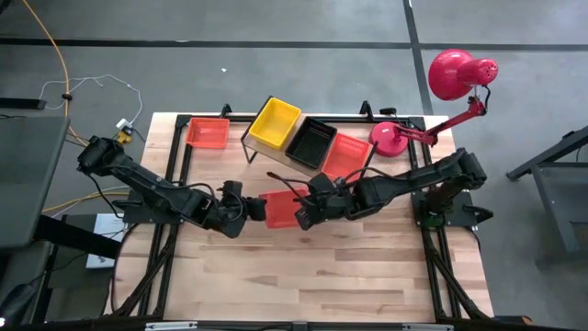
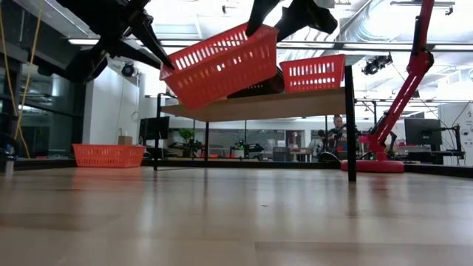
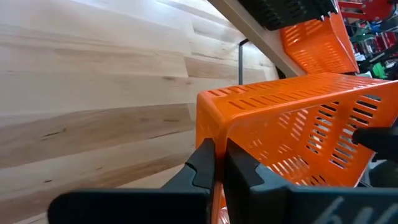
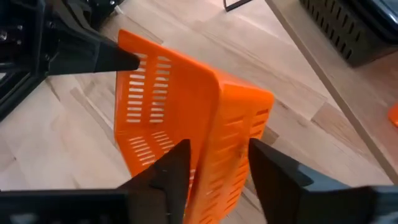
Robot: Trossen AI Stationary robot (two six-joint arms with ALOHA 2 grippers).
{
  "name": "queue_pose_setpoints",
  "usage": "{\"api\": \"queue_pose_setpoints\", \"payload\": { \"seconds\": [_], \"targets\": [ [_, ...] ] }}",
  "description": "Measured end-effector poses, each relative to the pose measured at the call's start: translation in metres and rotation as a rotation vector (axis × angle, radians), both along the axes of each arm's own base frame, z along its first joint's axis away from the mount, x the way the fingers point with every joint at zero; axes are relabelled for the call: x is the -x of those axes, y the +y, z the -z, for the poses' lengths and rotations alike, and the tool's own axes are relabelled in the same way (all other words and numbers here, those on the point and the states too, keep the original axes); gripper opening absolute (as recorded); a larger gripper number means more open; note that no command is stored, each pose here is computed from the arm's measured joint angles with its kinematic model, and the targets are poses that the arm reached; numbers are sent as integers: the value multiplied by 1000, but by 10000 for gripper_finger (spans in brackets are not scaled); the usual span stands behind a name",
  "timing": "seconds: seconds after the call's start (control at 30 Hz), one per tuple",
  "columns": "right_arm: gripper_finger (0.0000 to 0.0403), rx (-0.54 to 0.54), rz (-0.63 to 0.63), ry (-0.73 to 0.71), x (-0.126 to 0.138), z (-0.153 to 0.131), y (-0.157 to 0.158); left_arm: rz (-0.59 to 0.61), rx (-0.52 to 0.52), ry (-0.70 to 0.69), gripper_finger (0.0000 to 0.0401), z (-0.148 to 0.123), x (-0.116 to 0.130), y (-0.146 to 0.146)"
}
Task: Stack baskets on shelf by color
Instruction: Stack the bottom orange bin on top of the orange bin on the shelf
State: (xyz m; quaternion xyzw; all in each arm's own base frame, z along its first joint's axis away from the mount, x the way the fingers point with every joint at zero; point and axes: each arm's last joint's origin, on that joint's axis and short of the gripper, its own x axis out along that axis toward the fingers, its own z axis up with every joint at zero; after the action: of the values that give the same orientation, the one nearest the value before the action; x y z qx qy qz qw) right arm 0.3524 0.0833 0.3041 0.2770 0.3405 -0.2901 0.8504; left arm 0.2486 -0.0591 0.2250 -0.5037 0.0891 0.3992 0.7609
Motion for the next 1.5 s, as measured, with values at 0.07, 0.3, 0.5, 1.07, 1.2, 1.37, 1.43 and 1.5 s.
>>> {"api": "queue_pose_setpoints", "payload": {
  "seconds": [0.07, 0.3, 0.5, 1.07, 1.2, 1.37, 1.43, 1.5],
  "targets": [
    [111, 5, 6, -1, 0, 0, 0, 7, -5, -4, 1, -1, 0, -1],
    [15, 27, 9, 34, 3, 1, -2, 105, -45, -57, 19, -11, -6, -4],
    [5, 24, 9, 74, 8, 0, -1, 235, -6, -119, 57, -30, 0, -5],
    [0, 47, -379, 29, 55, -69, -1, 537, -221, -318, 146, -105, 65, 13],
    [0, 93, -523, -44, 86, -111, -16, 564, -358, -377, 143, -121, 84, 19],
    [0, 218, -540, -66, 108, -149, -53, 553, -550, -432, 122, -138, 95, 23],
    [0, 259, -548, -41, 114, -160, -69, 548, -633, -437, 102, -142, 95, 23],
    [0, 282, -568, 0, 117, -166, -85, 553, -688, -450, 68, -146, 94, 22]
  ]
}}
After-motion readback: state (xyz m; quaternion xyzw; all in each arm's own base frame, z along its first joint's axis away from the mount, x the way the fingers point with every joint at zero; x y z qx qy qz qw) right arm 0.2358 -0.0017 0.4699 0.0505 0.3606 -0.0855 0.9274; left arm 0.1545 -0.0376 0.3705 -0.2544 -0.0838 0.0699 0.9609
